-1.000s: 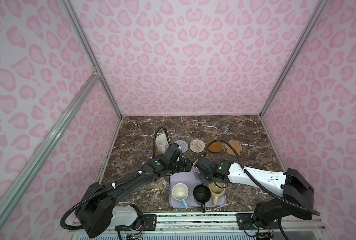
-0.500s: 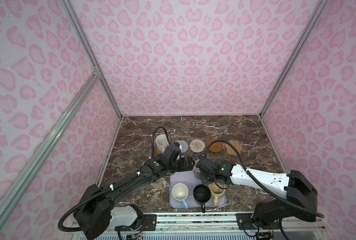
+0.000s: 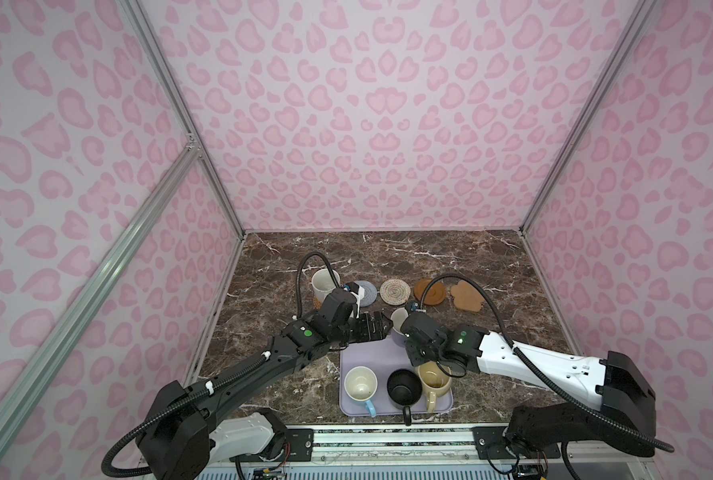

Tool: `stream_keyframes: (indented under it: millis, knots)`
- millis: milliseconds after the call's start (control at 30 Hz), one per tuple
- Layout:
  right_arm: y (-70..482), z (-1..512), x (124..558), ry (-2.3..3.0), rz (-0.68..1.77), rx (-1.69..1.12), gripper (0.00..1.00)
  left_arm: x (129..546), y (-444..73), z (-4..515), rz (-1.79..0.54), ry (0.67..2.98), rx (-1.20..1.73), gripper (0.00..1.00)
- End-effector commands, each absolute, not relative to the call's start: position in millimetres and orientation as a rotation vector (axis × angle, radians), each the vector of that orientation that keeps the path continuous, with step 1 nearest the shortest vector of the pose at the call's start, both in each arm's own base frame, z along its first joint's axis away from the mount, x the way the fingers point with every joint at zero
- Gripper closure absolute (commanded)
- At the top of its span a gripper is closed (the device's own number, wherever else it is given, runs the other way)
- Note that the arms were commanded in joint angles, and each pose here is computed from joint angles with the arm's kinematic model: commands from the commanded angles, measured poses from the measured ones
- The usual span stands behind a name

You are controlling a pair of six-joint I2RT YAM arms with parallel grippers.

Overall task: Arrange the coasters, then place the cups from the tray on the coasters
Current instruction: 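Grasp the lavender mug on the tray with the right gripper and lift it, then carry the lavender mug toward the blue knitted coaster with the right gripper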

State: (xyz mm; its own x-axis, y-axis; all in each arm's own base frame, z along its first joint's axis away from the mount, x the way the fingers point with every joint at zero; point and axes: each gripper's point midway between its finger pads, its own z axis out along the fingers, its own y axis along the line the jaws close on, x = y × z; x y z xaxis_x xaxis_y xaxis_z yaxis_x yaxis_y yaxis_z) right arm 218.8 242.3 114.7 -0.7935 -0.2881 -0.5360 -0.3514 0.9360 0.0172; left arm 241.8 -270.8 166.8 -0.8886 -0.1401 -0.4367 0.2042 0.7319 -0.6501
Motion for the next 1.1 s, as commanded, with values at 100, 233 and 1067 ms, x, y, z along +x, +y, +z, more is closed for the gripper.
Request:
stream_keyframes:
  millis: [100,233,1067]
  knots:
    - [243,126,229,2.482,0.157,-0.402,1.0,245,-270,179,-1.026,2.42,0.024,0.03]
    - [241,135,232,2.461,0.149,-0.391,1.0,247,-266,187,-1.017,2.397,0.01,0.03]
    - [257,185,264,2.318,0.145,-0.291,1.0,259,-256,254,-1.192,2.207,-0.029,0.03]
